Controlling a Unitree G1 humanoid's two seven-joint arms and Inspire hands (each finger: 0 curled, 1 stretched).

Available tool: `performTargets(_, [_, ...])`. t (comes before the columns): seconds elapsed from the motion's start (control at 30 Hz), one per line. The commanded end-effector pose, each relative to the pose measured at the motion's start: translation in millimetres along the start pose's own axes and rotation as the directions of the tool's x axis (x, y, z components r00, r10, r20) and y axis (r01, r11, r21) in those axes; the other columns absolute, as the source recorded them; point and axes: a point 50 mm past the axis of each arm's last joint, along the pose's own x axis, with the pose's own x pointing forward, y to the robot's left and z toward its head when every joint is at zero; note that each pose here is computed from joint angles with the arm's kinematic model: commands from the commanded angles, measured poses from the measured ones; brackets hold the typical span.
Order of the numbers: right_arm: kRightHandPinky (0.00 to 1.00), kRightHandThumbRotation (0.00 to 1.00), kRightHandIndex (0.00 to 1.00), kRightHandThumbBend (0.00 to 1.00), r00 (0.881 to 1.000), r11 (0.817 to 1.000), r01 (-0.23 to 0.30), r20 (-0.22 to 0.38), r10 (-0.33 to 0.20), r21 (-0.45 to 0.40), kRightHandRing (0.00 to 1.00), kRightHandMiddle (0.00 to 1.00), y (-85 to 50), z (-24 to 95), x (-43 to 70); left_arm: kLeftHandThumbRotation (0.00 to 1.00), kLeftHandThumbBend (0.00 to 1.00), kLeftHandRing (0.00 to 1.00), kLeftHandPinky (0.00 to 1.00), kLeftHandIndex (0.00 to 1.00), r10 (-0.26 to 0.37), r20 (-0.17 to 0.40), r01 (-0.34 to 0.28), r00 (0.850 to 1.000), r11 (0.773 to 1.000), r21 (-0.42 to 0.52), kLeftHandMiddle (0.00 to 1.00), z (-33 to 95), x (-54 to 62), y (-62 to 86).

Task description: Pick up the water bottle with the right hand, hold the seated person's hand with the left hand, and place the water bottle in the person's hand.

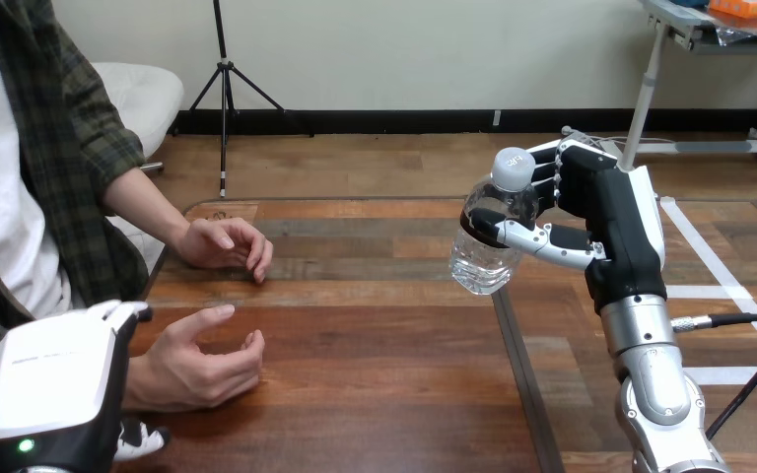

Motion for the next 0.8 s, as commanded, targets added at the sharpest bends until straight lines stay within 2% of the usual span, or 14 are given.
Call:
performTargets(0.0, [0.35, 0.0, 0.49, 0.76, 0.991, 1.0, 0.008, 0.135, -0.008, 0.006, 0.4, 0.46, -1.1, 24.1, 18.6, 0.0, 1.0, 0.78, 0.71, 0.77, 0.055, 0.042, -0.057, 0.998, 0.997, 0.048, 0.81, 6.1, 12.6, 16.5])
performTargets(0.37, [0.37, 0.0, 0.48, 0.75, 0.992, 1.0, 0.009, 0.127, -0.01, 0.007, 0.41, 0.47, -2.4, 23.9, 19.8, 0.0, 1.0, 0.77, 0.7, 0.76, 0.003, 0.022, -0.005, 1.0, 0.996, 0.089, 0.79, 7.3, 15.8, 14.5])
performTargets(0.77, [0.37, 0.0, 0.49, 0.75, 0.991, 1.0, 0.011, 0.13, -0.008, -0.018, 0.41, 0.47, -3.5, 24.4, 20.2, 0.0, 0.96, 0.71, 0.64, 0.71, -0.049, -0.007, 0.05, 0.999, 0.992, 0.118, 0.74, 10.1, 20.8, 13.0])
